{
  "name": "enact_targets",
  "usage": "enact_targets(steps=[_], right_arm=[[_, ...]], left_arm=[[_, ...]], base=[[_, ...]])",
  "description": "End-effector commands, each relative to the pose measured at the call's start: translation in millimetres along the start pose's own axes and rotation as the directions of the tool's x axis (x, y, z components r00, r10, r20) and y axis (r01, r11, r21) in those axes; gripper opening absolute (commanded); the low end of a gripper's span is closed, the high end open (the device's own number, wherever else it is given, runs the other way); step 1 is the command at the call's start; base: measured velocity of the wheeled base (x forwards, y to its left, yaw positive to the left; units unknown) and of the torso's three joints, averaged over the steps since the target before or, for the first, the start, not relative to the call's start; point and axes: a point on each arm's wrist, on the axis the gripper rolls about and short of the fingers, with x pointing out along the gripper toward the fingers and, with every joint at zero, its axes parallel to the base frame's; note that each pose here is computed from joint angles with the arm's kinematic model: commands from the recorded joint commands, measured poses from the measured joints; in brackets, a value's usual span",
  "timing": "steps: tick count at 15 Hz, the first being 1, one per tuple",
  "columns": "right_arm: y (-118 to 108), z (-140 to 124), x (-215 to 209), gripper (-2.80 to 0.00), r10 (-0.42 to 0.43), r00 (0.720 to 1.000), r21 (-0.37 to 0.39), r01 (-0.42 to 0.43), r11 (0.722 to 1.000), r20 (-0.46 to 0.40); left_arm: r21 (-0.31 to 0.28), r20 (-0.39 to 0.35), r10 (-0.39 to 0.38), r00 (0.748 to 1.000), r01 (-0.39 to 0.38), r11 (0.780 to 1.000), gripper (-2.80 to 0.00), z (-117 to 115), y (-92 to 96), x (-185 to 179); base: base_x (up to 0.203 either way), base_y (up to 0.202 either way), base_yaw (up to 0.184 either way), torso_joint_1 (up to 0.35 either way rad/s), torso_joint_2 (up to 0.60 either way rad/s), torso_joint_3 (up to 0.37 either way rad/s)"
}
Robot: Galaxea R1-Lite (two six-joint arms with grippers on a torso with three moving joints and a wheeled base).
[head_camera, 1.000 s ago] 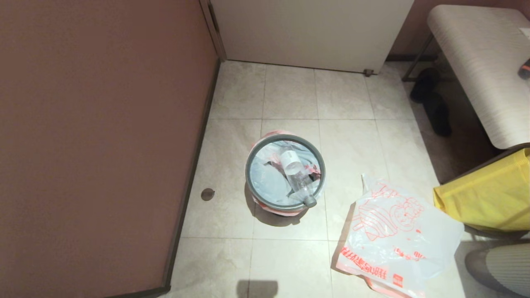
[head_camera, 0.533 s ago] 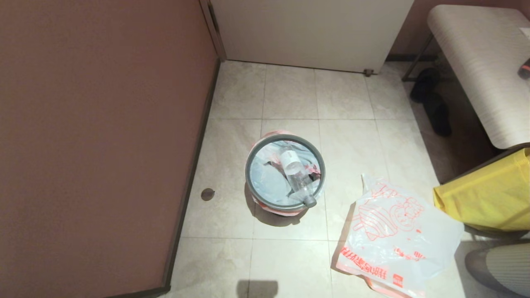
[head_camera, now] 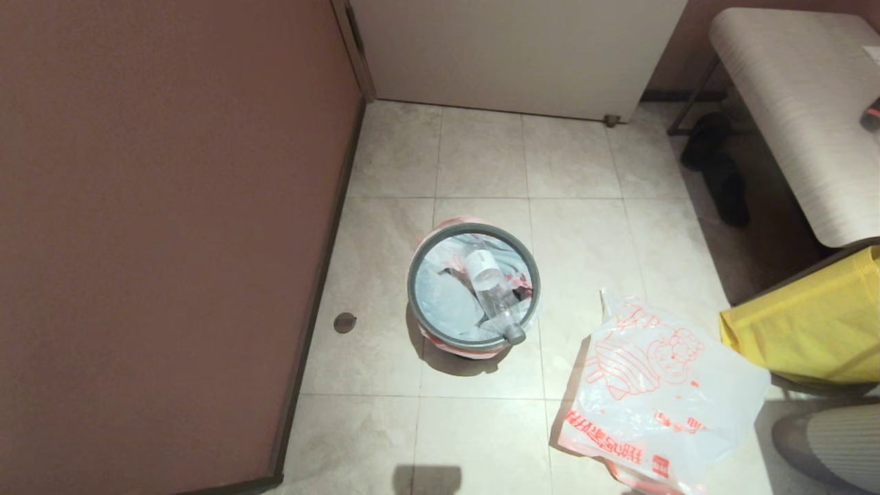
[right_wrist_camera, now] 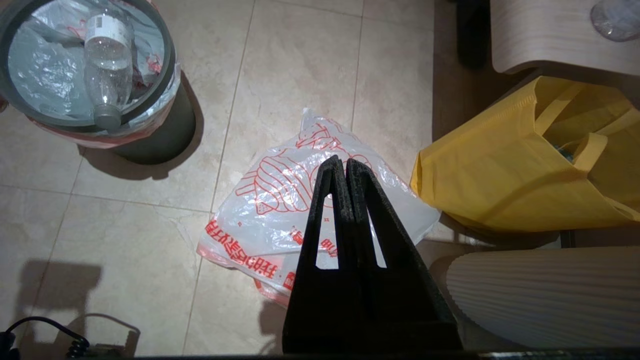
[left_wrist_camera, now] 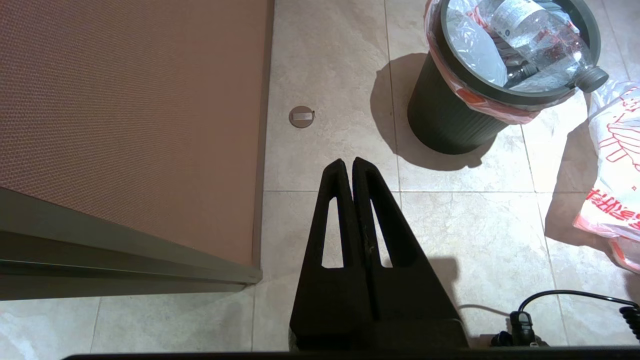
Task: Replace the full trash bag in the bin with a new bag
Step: Place the trash can ring on the floor
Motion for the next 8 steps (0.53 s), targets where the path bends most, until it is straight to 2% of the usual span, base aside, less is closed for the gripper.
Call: enact_targets(steps=[1, 4, 8], right_arm=[[-3, 15, 43, -2.80, 0.026, 0.990, -0.002, -0.026, 1.000, -0.141], [-4, 41, 101, -2.80, 0.068, 0.970, -0.002, -0.071, 0.997, -0.232], [16, 34, 189, -2.80, 0.168, 0.903, -0.005, -0.185, 0.983, -0.395]], left_arm=[[0.000, 0.000, 0.000, 1.000, 0.000, 1.000, -2.80, 0, 0.0, 0], [0.000, 0.000, 0.000, 1.000, 0.000, 1.000, -2.80, 0, 0.0, 0], [0.000, 0.000, 0.000, 1.000, 0.000, 1.000, -2.80, 0, 0.0, 0]], base=[[0.000, 0.000, 0.000, 0.000, 0.00, 0.000], [0.000, 0.000, 0.000, 0.000, 0.00, 0.000], [0.000, 0.000, 0.000, 0.000, 0.00, 0.000]])
